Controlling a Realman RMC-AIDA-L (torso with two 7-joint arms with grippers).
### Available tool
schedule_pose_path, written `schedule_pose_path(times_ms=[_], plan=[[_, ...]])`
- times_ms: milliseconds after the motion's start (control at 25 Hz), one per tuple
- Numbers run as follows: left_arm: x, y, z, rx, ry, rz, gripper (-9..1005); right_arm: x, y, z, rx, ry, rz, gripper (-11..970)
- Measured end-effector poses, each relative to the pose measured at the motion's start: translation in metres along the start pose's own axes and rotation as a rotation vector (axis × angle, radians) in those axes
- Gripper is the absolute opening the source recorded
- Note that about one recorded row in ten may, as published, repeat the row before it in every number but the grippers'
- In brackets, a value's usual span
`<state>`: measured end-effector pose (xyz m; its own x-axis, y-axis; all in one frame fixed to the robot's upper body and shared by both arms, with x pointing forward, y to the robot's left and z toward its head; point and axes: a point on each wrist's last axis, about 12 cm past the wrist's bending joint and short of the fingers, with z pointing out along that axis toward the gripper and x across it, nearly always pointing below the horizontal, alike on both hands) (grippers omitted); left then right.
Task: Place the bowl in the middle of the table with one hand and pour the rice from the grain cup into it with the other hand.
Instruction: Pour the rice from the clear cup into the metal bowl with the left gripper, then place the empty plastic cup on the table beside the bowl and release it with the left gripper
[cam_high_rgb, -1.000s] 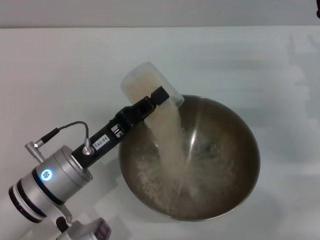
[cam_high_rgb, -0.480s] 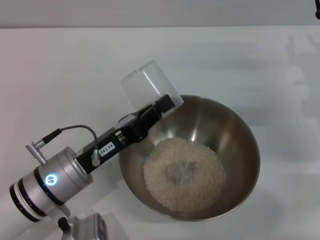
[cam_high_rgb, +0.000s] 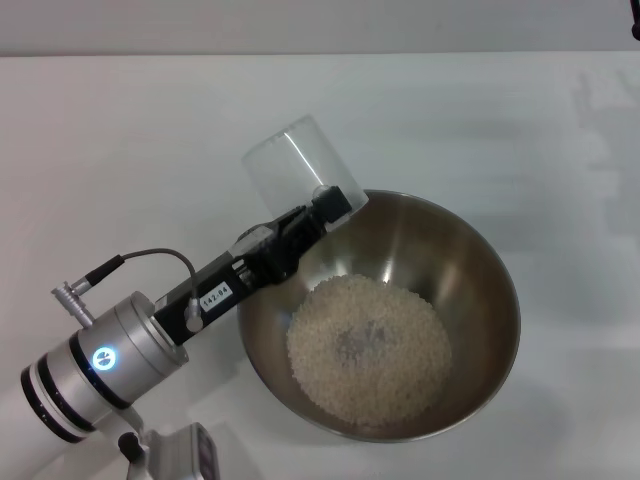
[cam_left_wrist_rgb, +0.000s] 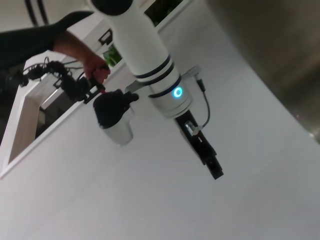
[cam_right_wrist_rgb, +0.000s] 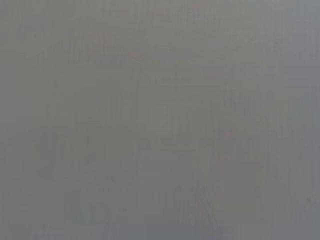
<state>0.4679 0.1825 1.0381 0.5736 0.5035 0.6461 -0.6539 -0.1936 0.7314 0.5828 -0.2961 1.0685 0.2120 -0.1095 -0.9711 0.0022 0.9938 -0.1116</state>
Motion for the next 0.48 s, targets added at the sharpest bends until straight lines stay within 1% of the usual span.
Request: schedule_pose_path(times_ms=[80,120,200,240,280,320,360,400,440,480], plan=[[-0.0005,0.0019,0.0016,-0.004,0.025,-0.055,29,-0.0003,-0.0006,0.0002,0.001,-0.001,-0.001,515],[0.0002,0.0023,0.0019,-0.004,0.04,-0.103,29,-0.0007,-0.0008,0.0003,0.002,-0.004,-0.001,515],[0.0024,0.0024,0.0013,-0.003,0.075,-0.248,29,-0.0019,-0.0009,0.0009,0.001,-0.013,0.0,515],[0.0038,0.0021,0.0004,-0.002,0.101,-0.342,29,-0.0027,-0.0005,0.0014,0.001,-0.018,0.001,515],[0.0038,0.0021,0.0004,-0.002,0.101,-0.342,29,-0.0027,-0.0005,0.0014,0.001,-0.018,0.001,515],[0.0044,0.0022,-0.0003,-0.004,0.125,-0.423,29,-0.0038,0.0001,0.0022,0.0,-0.023,0.003,515],[0.0044,0.0022,-0.0003,-0.004,0.125,-0.423,29,-0.0038,0.0001,0.0022,0.0,-0.023,0.003,515],[0.0054,0.0028,-0.0022,-0.015,0.174,-0.591,29,-0.0041,0.0003,0.0024,-0.001,-0.025,0.004,515],[0.0057,0.0047,-0.0064,-0.047,0.253,-0.845,29,-0.0047,0.0007,0.0028,-0.001,-0.028,0.006,515],[0.0057,0.0047,-0.0064,-0.047,0.253,-0.845,29,-0.0047,0.0007,0.0028,-0.001,-0.028,0.006,515]])
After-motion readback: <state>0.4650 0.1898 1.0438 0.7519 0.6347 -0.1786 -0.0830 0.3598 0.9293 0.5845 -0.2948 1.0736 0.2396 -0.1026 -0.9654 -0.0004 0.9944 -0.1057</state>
